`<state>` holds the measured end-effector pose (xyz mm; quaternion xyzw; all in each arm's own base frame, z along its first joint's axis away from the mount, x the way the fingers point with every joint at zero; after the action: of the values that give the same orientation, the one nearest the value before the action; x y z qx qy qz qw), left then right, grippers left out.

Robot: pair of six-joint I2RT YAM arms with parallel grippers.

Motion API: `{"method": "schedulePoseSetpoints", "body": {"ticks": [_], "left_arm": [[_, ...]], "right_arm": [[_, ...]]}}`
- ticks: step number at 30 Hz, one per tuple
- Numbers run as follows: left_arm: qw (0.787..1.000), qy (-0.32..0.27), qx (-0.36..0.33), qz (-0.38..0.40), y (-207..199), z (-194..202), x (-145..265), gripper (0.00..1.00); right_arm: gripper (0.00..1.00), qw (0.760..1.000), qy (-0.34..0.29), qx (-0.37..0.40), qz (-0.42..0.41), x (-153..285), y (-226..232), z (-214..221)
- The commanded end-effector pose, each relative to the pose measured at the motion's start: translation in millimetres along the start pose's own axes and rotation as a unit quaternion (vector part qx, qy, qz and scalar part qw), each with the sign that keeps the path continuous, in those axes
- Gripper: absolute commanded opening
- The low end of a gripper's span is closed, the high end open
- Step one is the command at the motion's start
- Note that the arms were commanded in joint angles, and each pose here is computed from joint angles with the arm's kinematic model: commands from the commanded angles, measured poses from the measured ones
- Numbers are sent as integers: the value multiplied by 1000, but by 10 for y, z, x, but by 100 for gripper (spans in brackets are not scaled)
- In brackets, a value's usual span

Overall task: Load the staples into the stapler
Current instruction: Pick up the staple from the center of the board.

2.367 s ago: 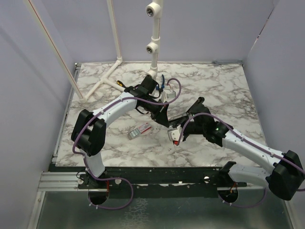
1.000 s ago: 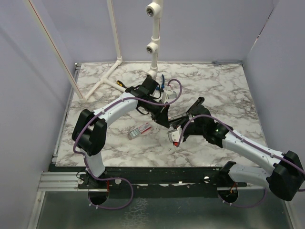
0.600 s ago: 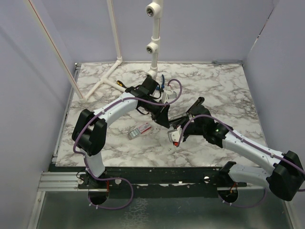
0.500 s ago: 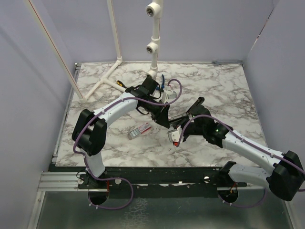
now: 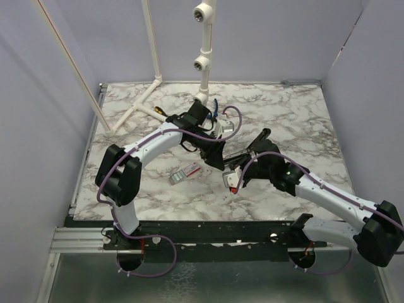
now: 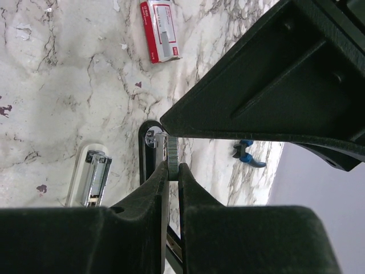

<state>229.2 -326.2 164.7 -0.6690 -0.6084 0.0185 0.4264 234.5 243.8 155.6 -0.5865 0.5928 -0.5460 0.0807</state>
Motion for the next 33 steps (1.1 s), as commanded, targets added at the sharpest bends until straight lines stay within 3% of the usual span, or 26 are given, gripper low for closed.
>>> {"method": "schedulePoseSetpoints", "body": {"ticks": [1, 11, 18, 22, 26, 33], "left_arm": [[998, -9, -57, -19, -27, -105, 81, 48], [986, -34, -159, -40, -162, -159, 350, 61], [968, -54, -238, -53, -308, 10, 540, 66], [934, -64, -346, -62, -409, 126, 633, 68], [908, -52, -410, -75, -407, 151, 685, 69], [851, -32, -519, -73, -395, 182, 700, 68]], "right_arm": [[11, 1000, -9, -19, -7, 16, 45, -52], [10, 993, -21, -112, -34, 44, 168, -107], [10, 965, -66, -231, -103, 89, 373, -284], [10, 937, -94, -297, -160, 70, 487, -411], [10, 897, -123, -362, -221, 54, 511, -532], [10, 812, -195, -485, -259, 73, 372, -522]]}}
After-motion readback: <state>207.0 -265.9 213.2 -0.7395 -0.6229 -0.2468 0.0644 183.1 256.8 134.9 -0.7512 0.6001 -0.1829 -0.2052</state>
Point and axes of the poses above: each gripper's point midway between its finger pads, its own x axis back along the fingers, its own y axis along the line the jaws close on, z = x × y, the point moved 1 cm from there along x, back along the fingers, and after that the axes turned 1 degree about x, right-handed, at the moved point
